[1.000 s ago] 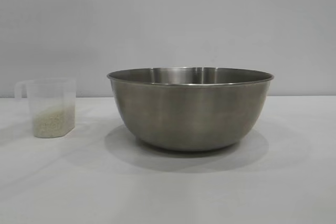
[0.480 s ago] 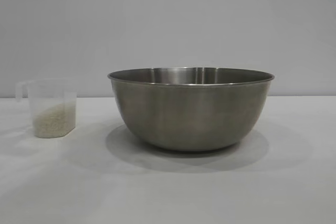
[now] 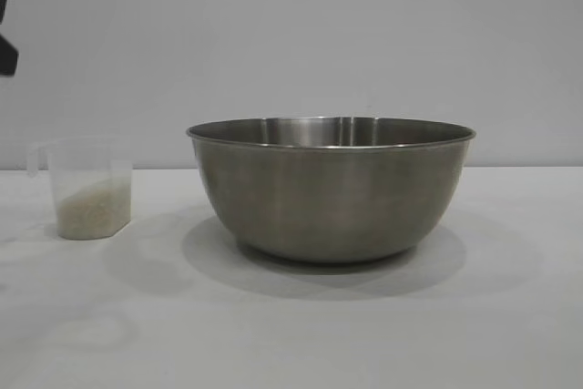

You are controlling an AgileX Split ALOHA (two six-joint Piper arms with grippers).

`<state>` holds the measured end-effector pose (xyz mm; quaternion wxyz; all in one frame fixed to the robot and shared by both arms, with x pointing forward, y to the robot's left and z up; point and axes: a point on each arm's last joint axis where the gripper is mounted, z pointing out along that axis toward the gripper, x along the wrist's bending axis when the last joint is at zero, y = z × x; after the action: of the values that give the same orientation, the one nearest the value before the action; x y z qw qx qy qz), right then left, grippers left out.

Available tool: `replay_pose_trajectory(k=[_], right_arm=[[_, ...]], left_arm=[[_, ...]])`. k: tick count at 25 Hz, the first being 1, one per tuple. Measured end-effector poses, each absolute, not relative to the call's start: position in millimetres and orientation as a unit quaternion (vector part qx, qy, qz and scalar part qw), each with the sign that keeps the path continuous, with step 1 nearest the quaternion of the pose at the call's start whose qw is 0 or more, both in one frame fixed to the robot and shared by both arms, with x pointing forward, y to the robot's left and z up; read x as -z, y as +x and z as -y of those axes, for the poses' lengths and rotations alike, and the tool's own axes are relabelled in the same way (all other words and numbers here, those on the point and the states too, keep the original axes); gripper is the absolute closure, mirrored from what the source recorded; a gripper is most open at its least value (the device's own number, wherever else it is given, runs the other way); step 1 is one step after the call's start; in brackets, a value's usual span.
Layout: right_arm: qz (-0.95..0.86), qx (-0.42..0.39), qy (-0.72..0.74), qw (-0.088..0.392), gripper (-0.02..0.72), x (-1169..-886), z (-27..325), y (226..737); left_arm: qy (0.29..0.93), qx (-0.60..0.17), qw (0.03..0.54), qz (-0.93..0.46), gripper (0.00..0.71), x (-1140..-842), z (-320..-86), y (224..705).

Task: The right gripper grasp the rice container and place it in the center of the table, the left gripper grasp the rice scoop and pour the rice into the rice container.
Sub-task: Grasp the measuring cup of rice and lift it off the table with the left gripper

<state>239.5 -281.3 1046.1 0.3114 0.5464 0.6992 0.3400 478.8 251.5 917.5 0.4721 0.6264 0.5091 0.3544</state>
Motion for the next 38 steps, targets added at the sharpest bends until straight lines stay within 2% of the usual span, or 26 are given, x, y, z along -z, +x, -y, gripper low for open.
replay_pose_trajectory(k=[5,13,20,38], right_arm=[[-0.699,-0.340,0.546,0.311,0.469,-1046,281,239],[-0.699,-0.340,0.546,0.311,0.469,-1046,281,239],[-0.699,-0.340,0.546,0.311,0.469,-1046,281,239],[-0.699,-0.340,0.546,0.311,0.469,-1046,281,239]], left_arm=[[0.625,-0.351,0.476,-0.510,0.548,-895,-251,476],[0.657,-0.312,0.428,-0.537,0.548,-857,-253,470],[0.641,-0.327,0.412,-0.559,0.548,-853,-258,473],[0.641,-0.336,0.441,-0.531,0.548,-844,-246,515]])
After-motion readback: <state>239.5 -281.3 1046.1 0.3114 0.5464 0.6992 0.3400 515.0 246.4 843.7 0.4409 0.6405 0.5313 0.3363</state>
